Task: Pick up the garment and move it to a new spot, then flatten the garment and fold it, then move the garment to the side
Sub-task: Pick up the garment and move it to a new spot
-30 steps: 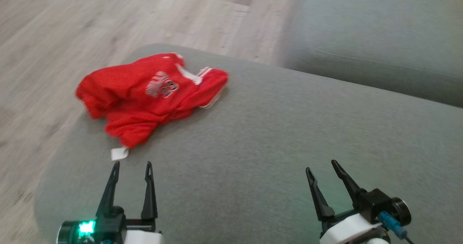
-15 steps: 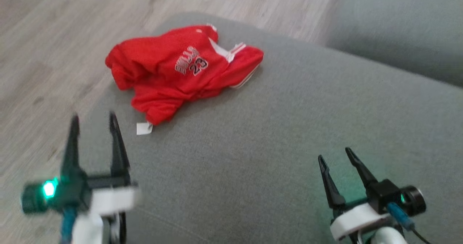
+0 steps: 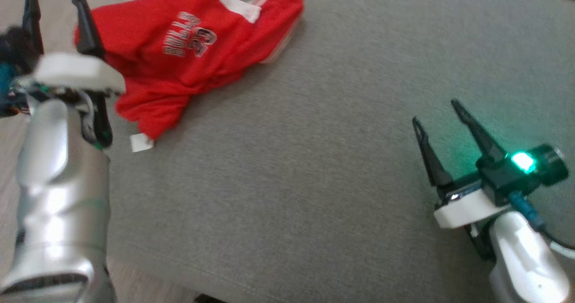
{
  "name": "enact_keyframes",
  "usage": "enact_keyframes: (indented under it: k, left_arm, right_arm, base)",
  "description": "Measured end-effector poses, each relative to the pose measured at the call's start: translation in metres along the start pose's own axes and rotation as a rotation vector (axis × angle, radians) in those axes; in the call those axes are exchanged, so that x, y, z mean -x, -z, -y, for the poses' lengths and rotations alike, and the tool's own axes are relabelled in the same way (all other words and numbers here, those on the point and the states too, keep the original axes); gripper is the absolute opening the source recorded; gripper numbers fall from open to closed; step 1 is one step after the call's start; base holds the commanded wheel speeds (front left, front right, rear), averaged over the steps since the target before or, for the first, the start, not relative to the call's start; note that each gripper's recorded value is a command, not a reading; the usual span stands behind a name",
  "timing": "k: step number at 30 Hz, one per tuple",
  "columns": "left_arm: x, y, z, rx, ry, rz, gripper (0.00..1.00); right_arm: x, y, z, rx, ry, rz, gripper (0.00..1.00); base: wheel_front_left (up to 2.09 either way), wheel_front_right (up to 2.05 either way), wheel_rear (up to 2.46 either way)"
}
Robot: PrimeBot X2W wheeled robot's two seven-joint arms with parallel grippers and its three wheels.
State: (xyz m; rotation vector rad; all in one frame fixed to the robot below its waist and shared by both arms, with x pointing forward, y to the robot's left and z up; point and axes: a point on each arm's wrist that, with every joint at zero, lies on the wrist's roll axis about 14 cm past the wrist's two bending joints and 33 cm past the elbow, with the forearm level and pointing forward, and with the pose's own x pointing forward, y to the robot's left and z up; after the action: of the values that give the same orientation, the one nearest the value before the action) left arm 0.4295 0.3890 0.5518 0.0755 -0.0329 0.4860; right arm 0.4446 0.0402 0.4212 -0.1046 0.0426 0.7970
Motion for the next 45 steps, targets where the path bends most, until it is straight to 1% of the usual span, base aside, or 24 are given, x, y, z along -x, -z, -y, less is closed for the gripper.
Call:
enact_keyframes:
  k: [2,3,5,7,10,12,13,14,15,18,23,24,25,29,33,36,40,45]
  left_arm:
    - [-0.017,0.027,0.008,0.062,-0.009,-0.127,1.00]
    - [-0.027,0.056,0.017,0.120,-0.012,-0.250,1.00]
    - [-0.028,0.088,0.027,0.154,-0.011,-0.380,1.00]
    - [-0.020,0.124,0.034,0.148,-0.014,-0.517,1.00]
    - [-0.003,0.168,0.038,0.119,-0.027,-0.675,1.00]
    - [0.003,0.184,0.044,0.119,-0.023,-0.724,1.00]
    - [0.002,0.186,0.047,0.126,-0.017,-0.723,1.00]
    - [-0.001,0.186,0.049,0.130,-0.014,-0.711,0.44]
    - [-0.005,0.184,0.051,0.131,-0.004,-0.690,0.00]
    - [-0.018,0.167,0.049,0.113,0.002,-0.582,0.00]
    - [-0.044,0.118,0.037,0.023,0.019,-0.378,0.00]
    - [-0.050,0.105,0.038,0.001,0.034,-0.336,0.00]
    - [-0.050,0.105,0.038,0.001,0.034,-0.336,0.00]
    - [-0.070,0.047,0.050,-0.028,0.096,-0.177,0.00]
    - [-0.079,-0.023,0.073,-0.036,0.188,0.005,0.00]
    - [-0.078,-0.075,0.096,-0.041,0.266,0.138,0.00]
    - [-0.070,-0.138,0.141,-0.029,0.381,0.298,0.00]
    - [-0.047,-0.198,0.206,0.042,0.529,0.408,0.00]
  right_arm:
    - [-0.001,0.002,0.012,0.008,0.019,0.007,1.00]
    - [-0.001,0.005,0.022,0.009,0.039,0.008,1.00]
    - [0.003,0.012,0.031,0.009,0.060,-0.002,1.00]
    - [0.009,0.021,0.040,0.010,0.080,-0.022,1.00]
    - [0.016,0.034,0.051,0.005,0.107,-0.048,1.00]
    - [0.018,0.037,0.054,0.001,0.119,-0.051,1.00]
    - [0.019,0.038,0.056,0.000,0.125,-0.051,1.00]
    - [0.019,0.039,0.058,-0.002,0.130,-0.052,1.00]
    - [0.019,0.040,0.059,-0.002,0.133,-0.052,1.00]
    - [0.018,0.040,0.060,-0.002,0.135,-0.050,1.00]
    - [0.016,0.033,0.056,0.002,0.129,-0.043,1.00]
    - [0.016,0.030,0.054,0.001,0.126,-0.040,1.00]
    - [0.016,0.030,0.054,0.001,0.126,-0.040,1.00]
    - [0.016,0.012,0.045,-0.016,0.134,-0.007,1.00]
    - [0.023,-0.016,0.044,-0.013,0.165,0.042,1.00]
    - [0.035,-0.035,0.045,-0.017,0.205,0.074,1.00]
    - [0.064,-0.042,0.051,-0.017,0.279,0.070,1.00]
    - [0.106,-0.055,0.062,-0.006,0.388,0.083,1.00]
  base:
    - [0.00,0.00,0.00]
    - [0.00,0.00,0.00]
    - [0.00,0.00,0.00]
    - [0.00,0.00,0.00]
    - [0.00,0.00,0.00]
    - [0.00,0.00,0.00]
    - [0.00,0.00,0.00]
    - [0.00,0.00,0.00]
    - [0.00,0.00,0.00]
    - [0.00,0.00,0.00]
    - [0.00,0.00,0.00]
    - [0.00,0.00,0.00]
    - [0.00,0.00,0.00]
    - [0.00,0.00,0.00]
    - [0.00,0.00,0.00]
    - [0.00,0.00,0.00]
    - [0.00,0.00,0.00]
    - [0.00,0.00,0.00]
